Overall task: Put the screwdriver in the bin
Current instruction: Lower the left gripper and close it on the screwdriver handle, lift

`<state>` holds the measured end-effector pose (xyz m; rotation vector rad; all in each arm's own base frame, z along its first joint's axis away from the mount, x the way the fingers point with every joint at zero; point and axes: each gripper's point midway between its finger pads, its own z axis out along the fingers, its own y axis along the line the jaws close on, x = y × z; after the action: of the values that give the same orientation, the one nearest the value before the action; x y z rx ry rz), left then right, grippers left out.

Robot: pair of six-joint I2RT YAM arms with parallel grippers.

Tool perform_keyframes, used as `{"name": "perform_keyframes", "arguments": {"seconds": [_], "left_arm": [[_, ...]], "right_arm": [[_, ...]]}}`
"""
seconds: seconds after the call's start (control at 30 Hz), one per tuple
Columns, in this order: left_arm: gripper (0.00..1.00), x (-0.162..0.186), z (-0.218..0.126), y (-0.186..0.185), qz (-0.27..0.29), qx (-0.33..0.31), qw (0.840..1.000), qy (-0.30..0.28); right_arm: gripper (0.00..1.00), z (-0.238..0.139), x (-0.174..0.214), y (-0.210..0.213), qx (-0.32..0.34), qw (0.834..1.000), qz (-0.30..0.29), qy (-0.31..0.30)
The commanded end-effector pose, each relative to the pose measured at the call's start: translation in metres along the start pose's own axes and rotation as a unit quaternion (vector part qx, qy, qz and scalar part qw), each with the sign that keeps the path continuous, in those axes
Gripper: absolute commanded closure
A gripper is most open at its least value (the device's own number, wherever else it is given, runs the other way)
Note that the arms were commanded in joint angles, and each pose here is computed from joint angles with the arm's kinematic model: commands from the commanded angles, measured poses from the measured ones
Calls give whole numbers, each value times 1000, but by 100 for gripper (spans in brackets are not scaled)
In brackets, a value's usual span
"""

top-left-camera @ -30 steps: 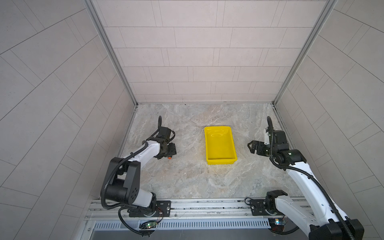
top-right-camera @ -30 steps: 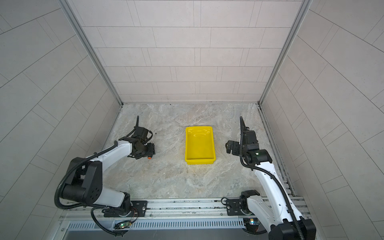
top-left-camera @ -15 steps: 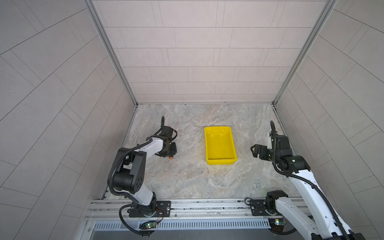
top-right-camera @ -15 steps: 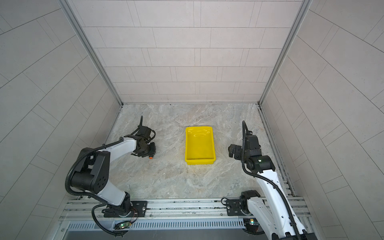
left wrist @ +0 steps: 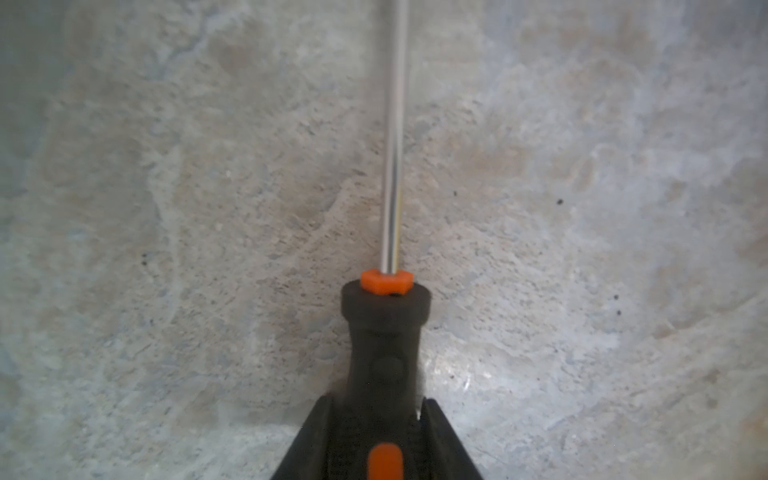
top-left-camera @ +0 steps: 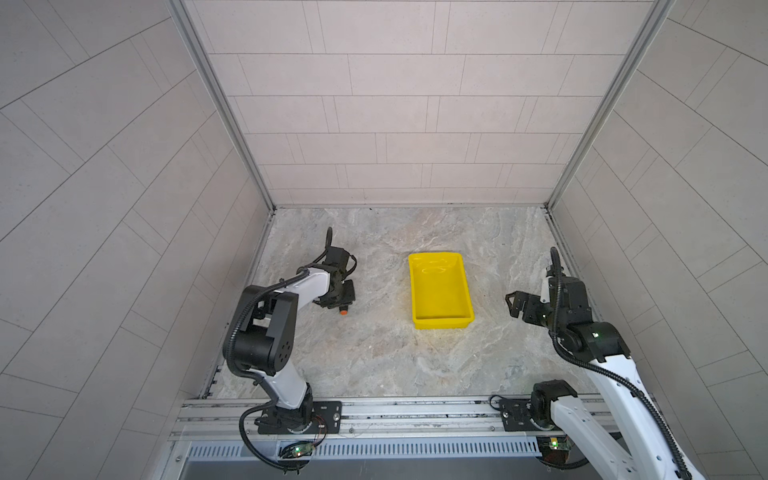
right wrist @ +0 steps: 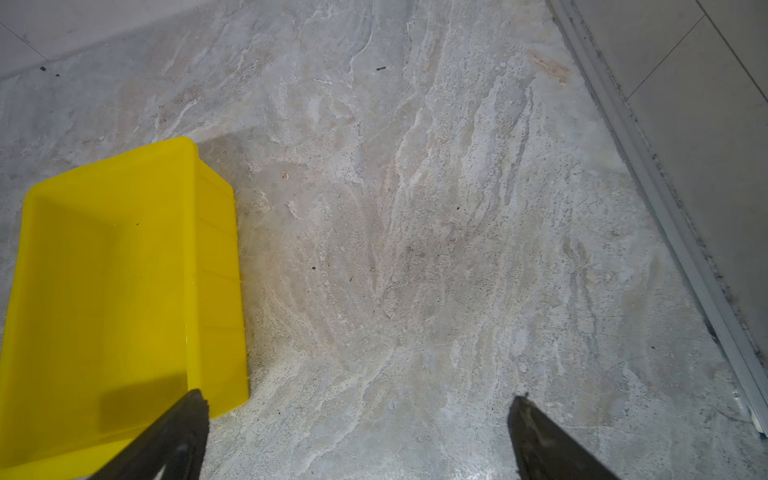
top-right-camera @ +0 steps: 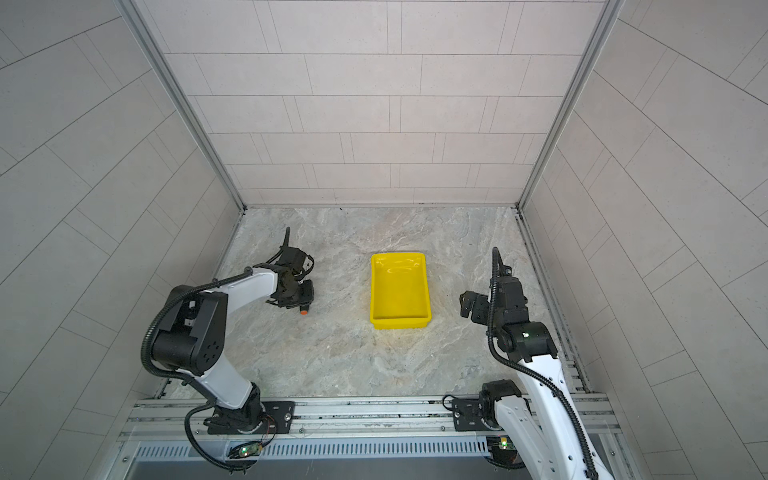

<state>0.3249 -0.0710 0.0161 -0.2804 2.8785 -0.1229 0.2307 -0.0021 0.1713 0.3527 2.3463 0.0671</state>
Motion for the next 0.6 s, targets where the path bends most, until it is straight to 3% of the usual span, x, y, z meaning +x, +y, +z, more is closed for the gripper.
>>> {"name": "perform_keyframes", "arguments": {"seconds": [0.0,0.2,0.4,0.57], "left_arm": [[77,4,4,2,1,-12,1000,15],[85,3,-6,2,-2,-17,1000,17],[85,-7,-39,-13,10,-6,1000,-9],[92,-13,-72,-36,28,15,999,-36]], "right_arm": [[0,1,7,-3,4,1000,10,10],[0,-4,13,6,-24,999,20,28],[0,-15,22,13,-51,998,19,34],[0,-13,23,11,-48,998,17,32]]}}
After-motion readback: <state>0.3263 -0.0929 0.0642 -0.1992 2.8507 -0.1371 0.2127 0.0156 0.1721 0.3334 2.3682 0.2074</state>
